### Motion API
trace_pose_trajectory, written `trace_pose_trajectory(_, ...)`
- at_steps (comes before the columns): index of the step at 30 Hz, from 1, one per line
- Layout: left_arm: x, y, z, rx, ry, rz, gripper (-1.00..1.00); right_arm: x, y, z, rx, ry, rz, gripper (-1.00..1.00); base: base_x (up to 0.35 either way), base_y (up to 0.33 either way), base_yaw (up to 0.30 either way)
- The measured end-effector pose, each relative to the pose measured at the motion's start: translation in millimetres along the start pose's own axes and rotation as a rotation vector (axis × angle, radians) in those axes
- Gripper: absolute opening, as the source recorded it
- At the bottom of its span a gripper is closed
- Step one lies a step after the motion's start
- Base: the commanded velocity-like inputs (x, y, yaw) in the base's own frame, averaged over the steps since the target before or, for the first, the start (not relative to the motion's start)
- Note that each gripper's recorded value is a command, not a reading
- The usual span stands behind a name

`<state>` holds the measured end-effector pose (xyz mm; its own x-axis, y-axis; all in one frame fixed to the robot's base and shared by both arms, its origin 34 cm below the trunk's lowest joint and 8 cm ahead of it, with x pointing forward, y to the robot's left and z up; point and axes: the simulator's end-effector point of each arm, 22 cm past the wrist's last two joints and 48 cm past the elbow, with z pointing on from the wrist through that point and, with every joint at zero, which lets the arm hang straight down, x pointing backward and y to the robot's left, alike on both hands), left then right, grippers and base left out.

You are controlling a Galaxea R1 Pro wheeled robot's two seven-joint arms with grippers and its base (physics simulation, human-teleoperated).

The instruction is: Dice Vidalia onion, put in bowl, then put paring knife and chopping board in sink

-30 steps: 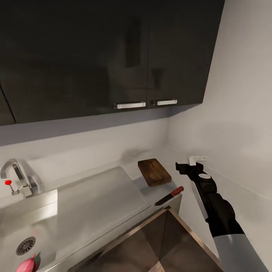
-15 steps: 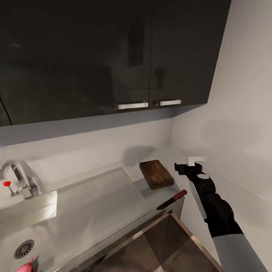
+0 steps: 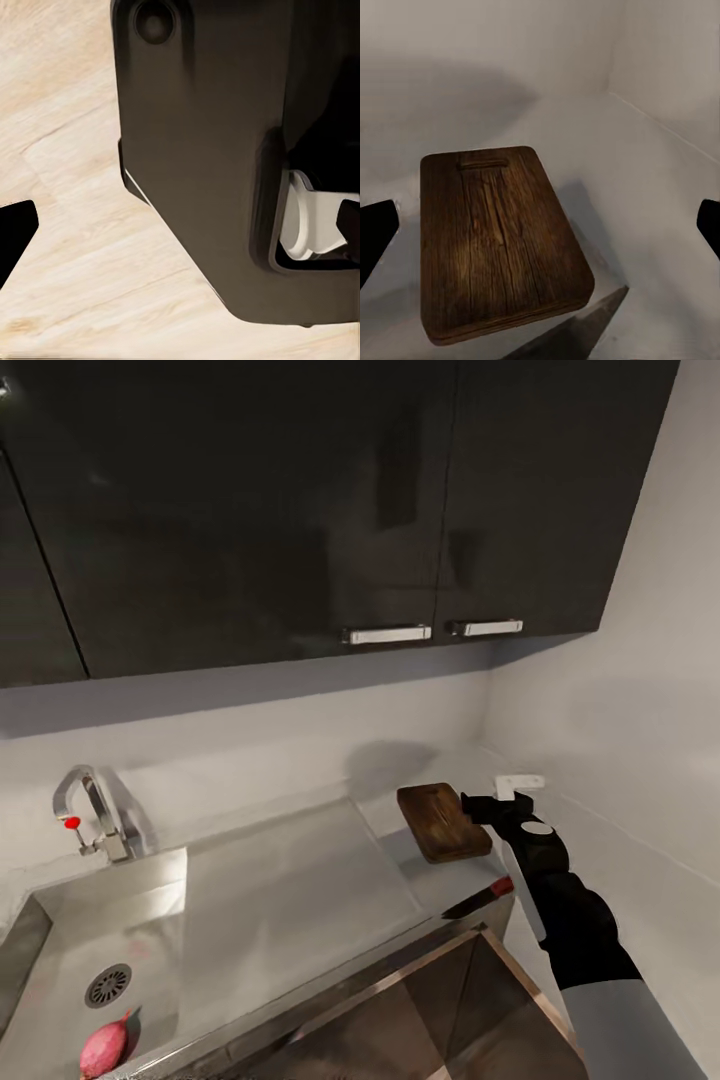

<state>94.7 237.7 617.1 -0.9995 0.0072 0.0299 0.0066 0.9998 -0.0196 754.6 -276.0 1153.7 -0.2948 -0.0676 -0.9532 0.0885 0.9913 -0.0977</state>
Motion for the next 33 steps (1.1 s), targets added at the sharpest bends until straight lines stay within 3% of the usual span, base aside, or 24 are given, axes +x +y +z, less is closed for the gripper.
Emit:
trace_pose_trajectory(6, 3, 0, -0.1, 0.0, 0.007, 0.0, 1.0, 4, 1, 1.7, -0.001, 0.007, -0.001, 1.0, 0.107, -0.028, 0.199)
trace_pose_trajectory(15, 4, 1, -0.1, -0.002, 0.009, 0.0, 1.0, 8, 1, 2.8, 0.0, 0.014, -0.002, 1.0, 0.257, -0.076, 0.033)
trace_pose_trajectory(33, 4, 2, -0.1, -0.002, 0.01, 0.0, 1.0, 13, 1, 2.6, -0.002, 0.021, -0.002, 1.0, 0.018, -0.004, 0.001)
